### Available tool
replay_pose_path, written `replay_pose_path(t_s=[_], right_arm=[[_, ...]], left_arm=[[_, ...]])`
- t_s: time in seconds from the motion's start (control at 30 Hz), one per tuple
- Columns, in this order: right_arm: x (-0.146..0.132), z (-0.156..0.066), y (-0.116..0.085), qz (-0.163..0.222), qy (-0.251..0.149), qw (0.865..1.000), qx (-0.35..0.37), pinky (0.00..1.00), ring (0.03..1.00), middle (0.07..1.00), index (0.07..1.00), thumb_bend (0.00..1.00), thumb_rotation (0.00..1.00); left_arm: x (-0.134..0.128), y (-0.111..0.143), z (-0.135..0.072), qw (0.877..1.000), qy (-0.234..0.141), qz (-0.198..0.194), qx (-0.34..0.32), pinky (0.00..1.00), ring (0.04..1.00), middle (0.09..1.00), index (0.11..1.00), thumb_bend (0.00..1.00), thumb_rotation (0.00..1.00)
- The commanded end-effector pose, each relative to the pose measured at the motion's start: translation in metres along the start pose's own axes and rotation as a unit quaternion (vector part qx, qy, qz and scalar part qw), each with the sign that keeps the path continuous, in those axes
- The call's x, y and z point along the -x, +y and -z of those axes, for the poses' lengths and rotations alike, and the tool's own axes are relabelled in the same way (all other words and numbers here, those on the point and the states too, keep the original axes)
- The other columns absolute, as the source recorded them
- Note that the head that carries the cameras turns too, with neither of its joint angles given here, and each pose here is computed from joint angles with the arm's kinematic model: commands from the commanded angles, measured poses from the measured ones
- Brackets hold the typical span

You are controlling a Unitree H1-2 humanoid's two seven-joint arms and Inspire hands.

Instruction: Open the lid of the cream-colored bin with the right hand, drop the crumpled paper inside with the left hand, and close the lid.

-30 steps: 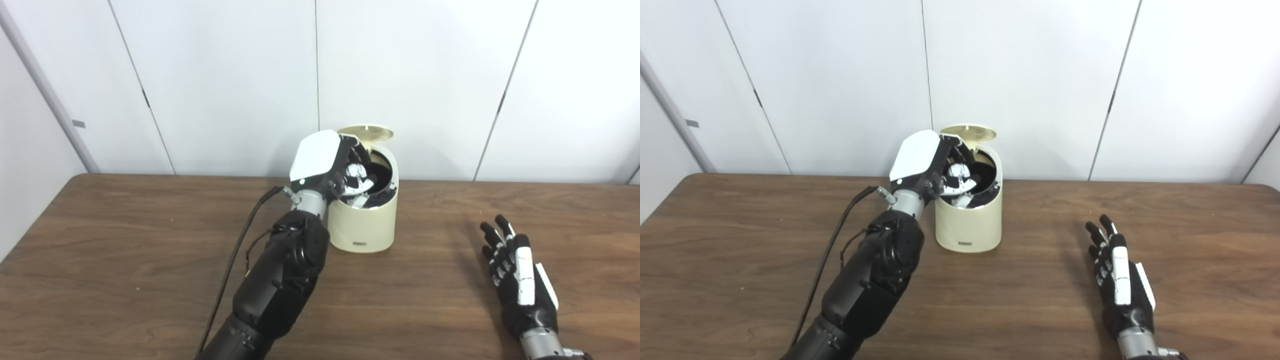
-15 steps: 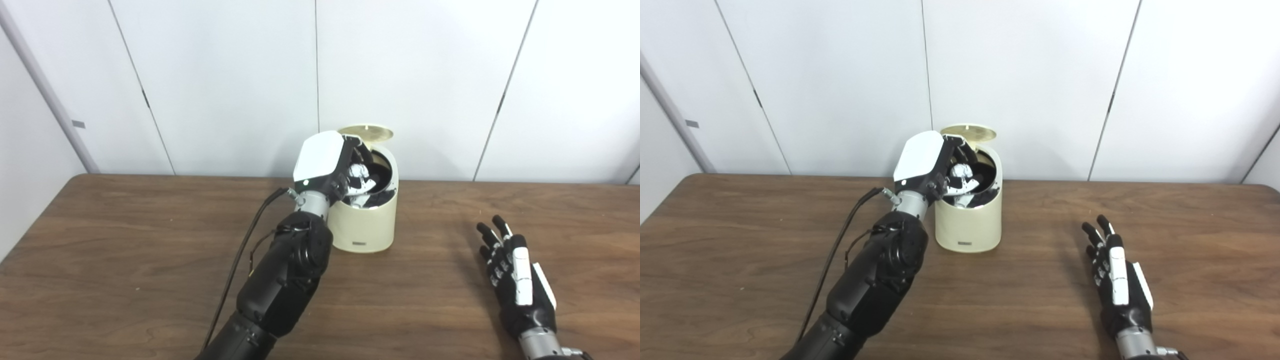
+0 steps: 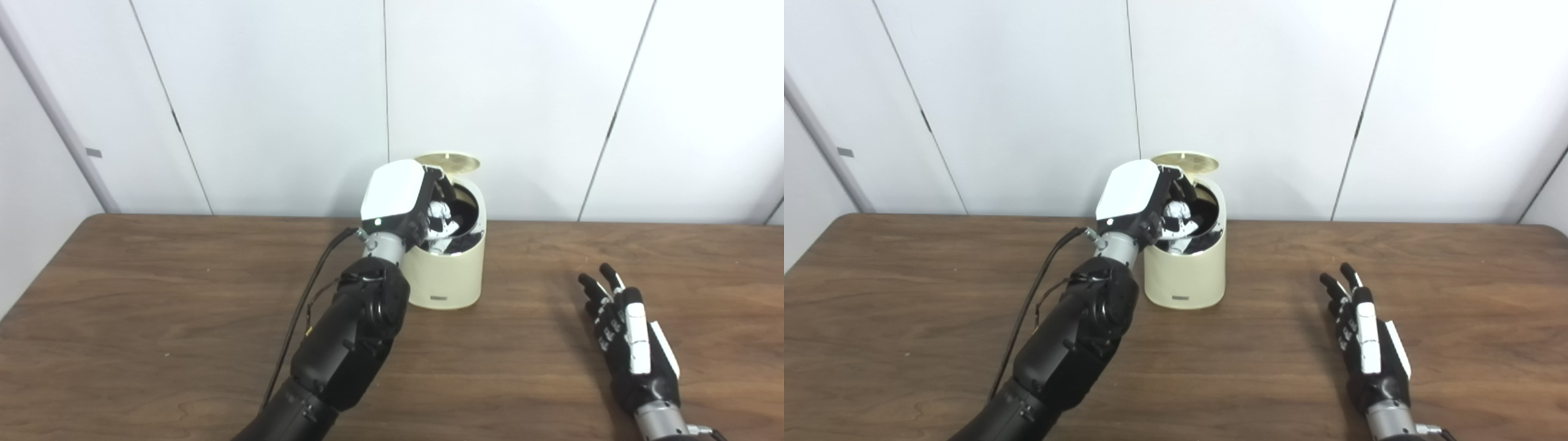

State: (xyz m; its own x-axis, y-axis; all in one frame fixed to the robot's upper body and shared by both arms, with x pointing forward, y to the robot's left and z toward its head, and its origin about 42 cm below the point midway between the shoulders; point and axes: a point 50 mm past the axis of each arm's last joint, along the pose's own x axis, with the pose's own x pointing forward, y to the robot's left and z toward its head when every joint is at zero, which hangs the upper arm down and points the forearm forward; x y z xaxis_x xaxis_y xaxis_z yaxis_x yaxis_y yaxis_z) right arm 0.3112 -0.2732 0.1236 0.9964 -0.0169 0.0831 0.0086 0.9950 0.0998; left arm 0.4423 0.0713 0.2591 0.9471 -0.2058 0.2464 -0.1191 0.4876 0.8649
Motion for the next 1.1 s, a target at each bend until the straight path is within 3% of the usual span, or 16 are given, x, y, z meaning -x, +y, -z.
replay_pose_path(t_s=[0.0,0.1,0.13,0.17,0.27,0.6,1.07], right_arm=[[0.0056,0.0062,-0.0033,-0.002,0.014,1.0,0.002,1.0,0.976,0.902,0.974,0.49,1.0],[0.0064,0.0055,-0.0026,-0.003,0.015,1.0,0.002,1.0,0.974,0.9,0.97,0.49,1.0],[0.0066,0.0055,-0.0025,-0.003,0.015,1.0,0.002,1.0,0.974,0.899,0.97,0.49,1.0],[0.0064,0.0057,-0.0025,-0.004,0.016,1.0,0.002,1.0,0.975,0.9,0.97,0.48,1.0],[0.0064,0.0065,-0.0032,-0.005,0.017,1.0,0.005,1.0,0.973,0.902,0.967,0.49,1.0],[0.0067,0.0069,-0.003,-0.006,0.022,1.0,0.006,1.0,0.968,0.886,0.957,0.5,1.0],[0.0069,0.0069,-0.0049,-0.009,0.026,1.0,0.011,1.0,0.966,0.888,0.955,0.5,1.0]], left_arm=[[-0.0053,0.0047,-0.0078,1.0,-0.007,0.017,-0.01,0.55,0.673,0.684,0.497,0.52,0.04],[-0.0047,0.0054,-0.0075,0.999,-0.009,0.023,-0.024,0.59,0.706,0.722,0.497,0.52,0.05],[-0.0047,0.0055,-0.0074,0.999,-0.009,0.025,-0.027,0.59,0.705,0.724,0.587,0.68,0.03],[-0.0048,0.0054,-0.0072,0.999,-0.009,0.026,-0.029,0.6,0.705,0.727,0.636,0.76,0.03],[-0.0046,0.0051,-0.0067,0.999,-0.01,0.027,-0.031,0.62,0.724,0.748,0.691,0.86,0.03],[-0.0044,0.003,-0.0058,0.999,-0.009,0.036,-0.033,0.69,0.777,0.795,0.74,0.89,0.05],[-0.0043,0.0028,-0.0068,0.999,-0.009,0.036,-0.029,0.68,0.779,0.798,0.744,0.88,0.06]])
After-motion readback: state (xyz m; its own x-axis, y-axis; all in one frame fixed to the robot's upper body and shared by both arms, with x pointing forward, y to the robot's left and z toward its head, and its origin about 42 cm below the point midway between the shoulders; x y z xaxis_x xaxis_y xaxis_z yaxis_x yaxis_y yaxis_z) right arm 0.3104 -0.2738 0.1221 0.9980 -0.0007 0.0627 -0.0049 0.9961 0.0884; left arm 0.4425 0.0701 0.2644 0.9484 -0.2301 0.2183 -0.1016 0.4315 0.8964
